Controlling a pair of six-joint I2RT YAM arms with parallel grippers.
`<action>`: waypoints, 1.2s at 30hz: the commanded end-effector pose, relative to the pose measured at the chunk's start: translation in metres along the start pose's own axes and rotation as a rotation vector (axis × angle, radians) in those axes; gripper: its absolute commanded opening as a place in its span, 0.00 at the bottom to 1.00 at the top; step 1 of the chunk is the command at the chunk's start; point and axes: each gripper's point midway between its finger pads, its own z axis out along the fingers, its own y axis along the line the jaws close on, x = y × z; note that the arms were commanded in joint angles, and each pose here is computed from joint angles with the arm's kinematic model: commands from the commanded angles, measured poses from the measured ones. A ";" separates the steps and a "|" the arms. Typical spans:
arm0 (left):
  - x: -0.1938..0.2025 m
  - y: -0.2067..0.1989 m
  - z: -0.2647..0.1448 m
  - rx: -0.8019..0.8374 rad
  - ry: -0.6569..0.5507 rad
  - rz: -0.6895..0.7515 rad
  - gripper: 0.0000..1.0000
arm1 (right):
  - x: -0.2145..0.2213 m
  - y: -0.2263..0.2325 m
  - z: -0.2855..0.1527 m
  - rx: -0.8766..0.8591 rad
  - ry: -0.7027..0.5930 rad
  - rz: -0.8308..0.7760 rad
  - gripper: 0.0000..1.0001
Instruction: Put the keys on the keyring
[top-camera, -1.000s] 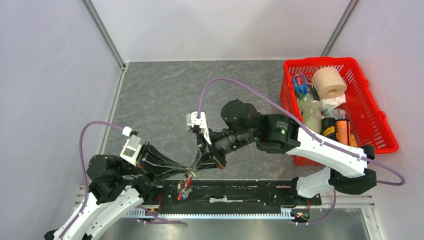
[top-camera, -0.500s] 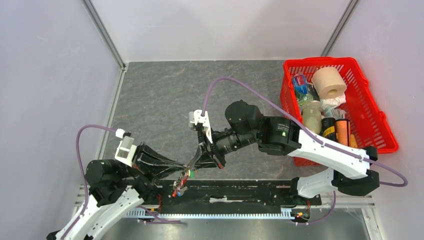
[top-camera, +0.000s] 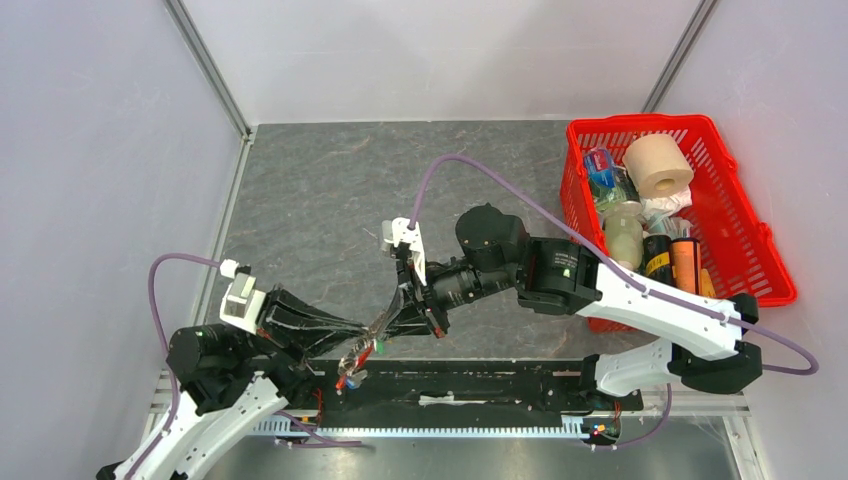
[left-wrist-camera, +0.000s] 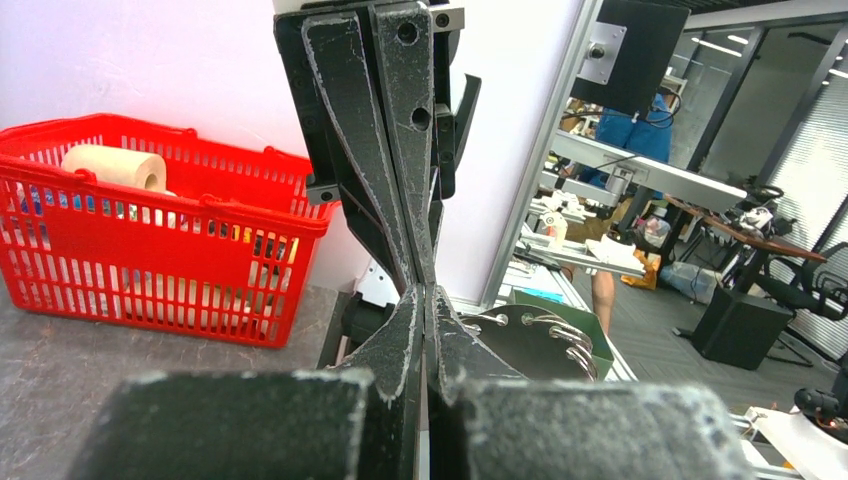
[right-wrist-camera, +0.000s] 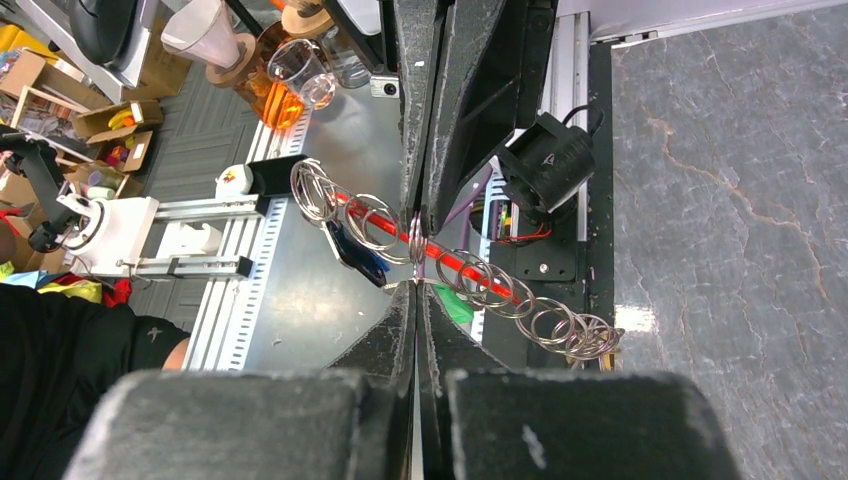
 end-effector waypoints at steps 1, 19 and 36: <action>-0.029 -0.007 0.001 0.005 -0.137 0.021 0.02 | -0.002 0.010 -0.002 -0.043 -0.020 0.009 0.00; -0.032 -0.006 -0.002 0.005 -0.187 0.002 0.02 | -0.014 0.004 -0.011 0.027 -0.102 0.001 0.26; -0.034 -0.007 -0.003 0.003 -0.197 0.006 0.02 | -0.042 0.000 -0.012 0.063 -0.199 -0.017 0.37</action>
